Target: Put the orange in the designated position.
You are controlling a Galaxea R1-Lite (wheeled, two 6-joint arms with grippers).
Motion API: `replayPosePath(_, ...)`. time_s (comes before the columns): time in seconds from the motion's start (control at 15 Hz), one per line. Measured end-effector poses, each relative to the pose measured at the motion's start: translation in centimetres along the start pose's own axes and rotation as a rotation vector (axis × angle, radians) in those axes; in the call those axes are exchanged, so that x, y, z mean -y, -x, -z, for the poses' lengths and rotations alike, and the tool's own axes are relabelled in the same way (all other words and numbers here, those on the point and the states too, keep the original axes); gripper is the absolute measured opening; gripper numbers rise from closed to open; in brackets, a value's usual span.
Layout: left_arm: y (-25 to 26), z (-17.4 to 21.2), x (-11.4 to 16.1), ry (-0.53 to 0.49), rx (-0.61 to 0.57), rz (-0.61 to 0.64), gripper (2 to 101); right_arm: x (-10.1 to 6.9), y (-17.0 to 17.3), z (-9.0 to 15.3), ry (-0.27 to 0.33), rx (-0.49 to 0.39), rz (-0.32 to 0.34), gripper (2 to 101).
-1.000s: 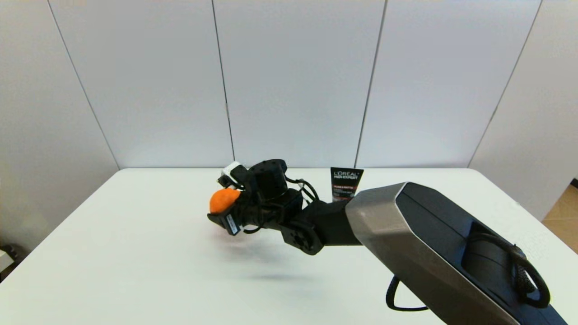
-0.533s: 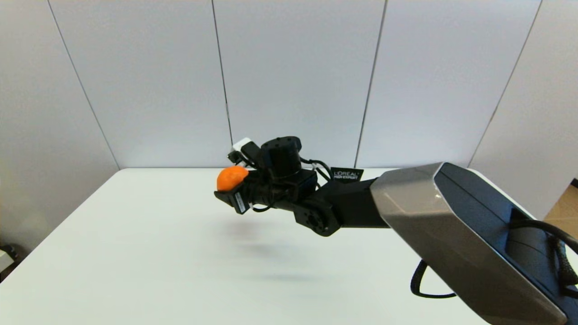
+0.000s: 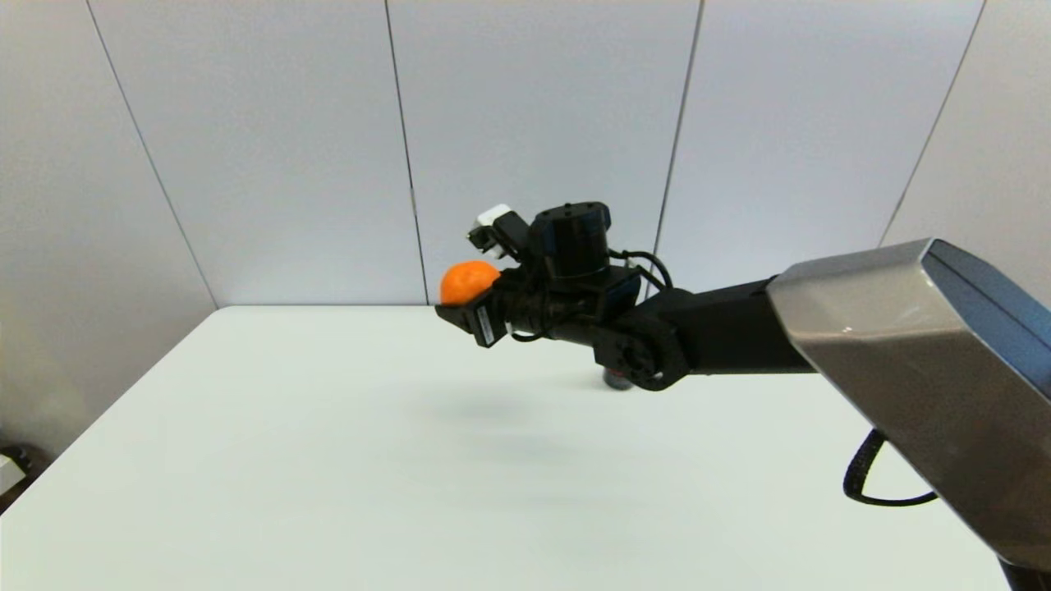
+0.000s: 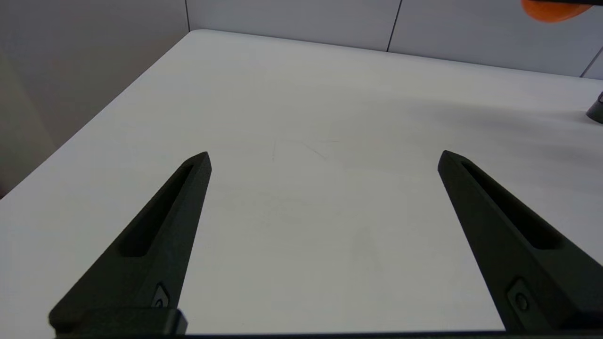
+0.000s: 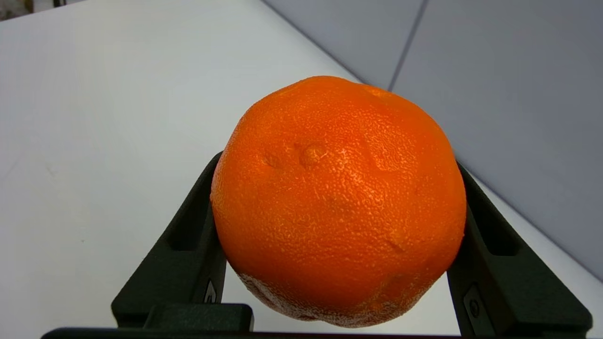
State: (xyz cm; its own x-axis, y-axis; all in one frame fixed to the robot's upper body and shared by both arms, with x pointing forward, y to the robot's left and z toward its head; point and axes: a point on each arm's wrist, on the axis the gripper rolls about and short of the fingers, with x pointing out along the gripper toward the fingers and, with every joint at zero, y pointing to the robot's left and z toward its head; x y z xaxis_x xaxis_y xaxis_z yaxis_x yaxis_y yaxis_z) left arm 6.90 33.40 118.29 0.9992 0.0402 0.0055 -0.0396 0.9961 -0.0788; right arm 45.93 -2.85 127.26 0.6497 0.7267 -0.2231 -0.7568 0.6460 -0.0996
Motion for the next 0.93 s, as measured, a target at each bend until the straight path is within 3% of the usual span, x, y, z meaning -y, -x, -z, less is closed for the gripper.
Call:
replayPosePath(0.47, 0.0, 0.0, 0.0, 0.000, 0.000, 0.000, 97.8, 4.7, 5.0, -1.6, 0.001, 0.012, 0.110, 70.4)
replayPosePath(0.93, 0.0, 0.0, 0.0, 0.000, 0.000, 0.000, 97.8, 7.5, 9.3, -2.3, -0.023, 0.009, 0.199, 70.3)
